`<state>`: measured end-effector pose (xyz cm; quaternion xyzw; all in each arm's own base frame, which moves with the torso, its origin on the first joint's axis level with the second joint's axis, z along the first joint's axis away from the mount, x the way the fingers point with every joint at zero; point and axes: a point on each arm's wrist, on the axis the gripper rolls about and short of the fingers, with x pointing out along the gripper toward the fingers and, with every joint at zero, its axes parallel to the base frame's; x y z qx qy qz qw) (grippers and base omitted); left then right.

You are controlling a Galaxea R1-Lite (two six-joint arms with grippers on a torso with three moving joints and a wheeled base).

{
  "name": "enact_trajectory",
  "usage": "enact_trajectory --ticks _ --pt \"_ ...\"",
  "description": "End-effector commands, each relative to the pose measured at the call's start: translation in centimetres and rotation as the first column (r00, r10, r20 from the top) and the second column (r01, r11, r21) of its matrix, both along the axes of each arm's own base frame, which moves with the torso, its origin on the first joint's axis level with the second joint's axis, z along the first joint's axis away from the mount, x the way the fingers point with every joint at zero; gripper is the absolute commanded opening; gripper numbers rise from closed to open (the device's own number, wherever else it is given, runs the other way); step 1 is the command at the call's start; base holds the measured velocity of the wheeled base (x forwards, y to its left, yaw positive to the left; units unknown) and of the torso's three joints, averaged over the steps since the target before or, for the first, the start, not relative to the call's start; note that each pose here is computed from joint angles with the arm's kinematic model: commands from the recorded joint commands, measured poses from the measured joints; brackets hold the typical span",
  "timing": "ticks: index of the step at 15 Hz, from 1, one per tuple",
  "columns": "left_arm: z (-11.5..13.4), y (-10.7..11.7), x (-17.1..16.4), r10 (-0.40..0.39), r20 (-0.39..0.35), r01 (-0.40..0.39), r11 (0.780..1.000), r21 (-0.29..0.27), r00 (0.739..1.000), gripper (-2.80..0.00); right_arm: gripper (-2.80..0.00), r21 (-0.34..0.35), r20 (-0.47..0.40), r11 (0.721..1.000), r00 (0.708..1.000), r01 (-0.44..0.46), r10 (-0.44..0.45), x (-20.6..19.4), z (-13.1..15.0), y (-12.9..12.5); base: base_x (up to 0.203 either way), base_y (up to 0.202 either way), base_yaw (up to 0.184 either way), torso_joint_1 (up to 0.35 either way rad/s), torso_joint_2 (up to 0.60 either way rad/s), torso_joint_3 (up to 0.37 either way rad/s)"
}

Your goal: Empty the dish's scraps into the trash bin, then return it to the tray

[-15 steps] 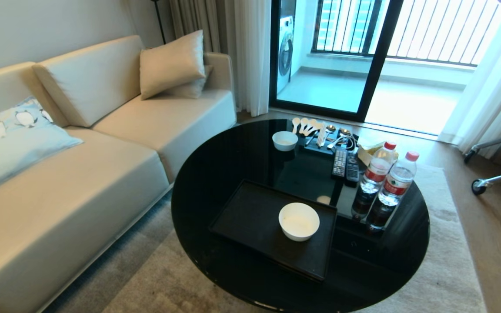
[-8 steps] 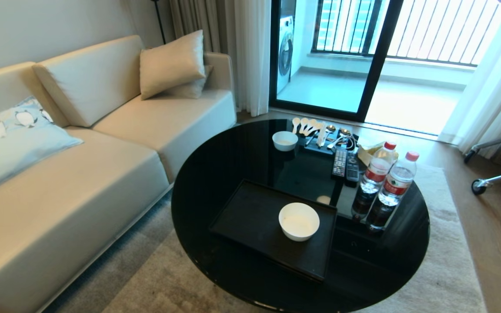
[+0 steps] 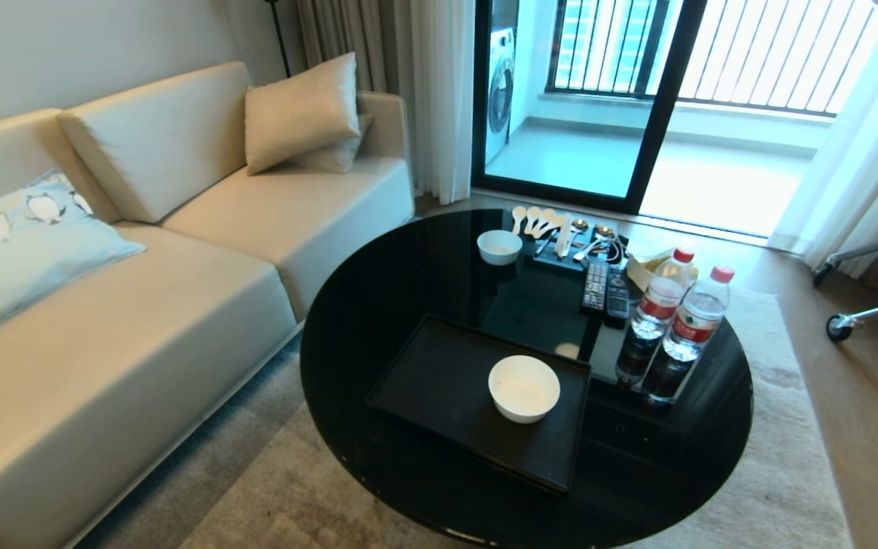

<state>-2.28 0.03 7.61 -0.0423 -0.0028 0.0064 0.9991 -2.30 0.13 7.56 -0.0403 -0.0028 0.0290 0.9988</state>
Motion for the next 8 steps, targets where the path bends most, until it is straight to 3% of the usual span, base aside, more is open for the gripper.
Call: enact_trajectory --ticks 1,8 --pt "0.01 0.0 0.0 0.001 0.001 -0.001 1.0 -0.001 1.0 -2.8 -2.8 -0.001 -0.002 1.0 1.0 0.0 0.0 0.01 0.01 0.0 0.0 0.0 0.0 0.0 0.0 0.0" --pt "0.01 0.0 0.0 0.001 0.001 -0.001 1.0 -0.001 1.0 -2.8 -2.8 0.009 -0.002 1.0 1.0 0.0 0.0 0.01 0.01 0.0 0.0 0.0 0.0 0.0 0.0 0.0"
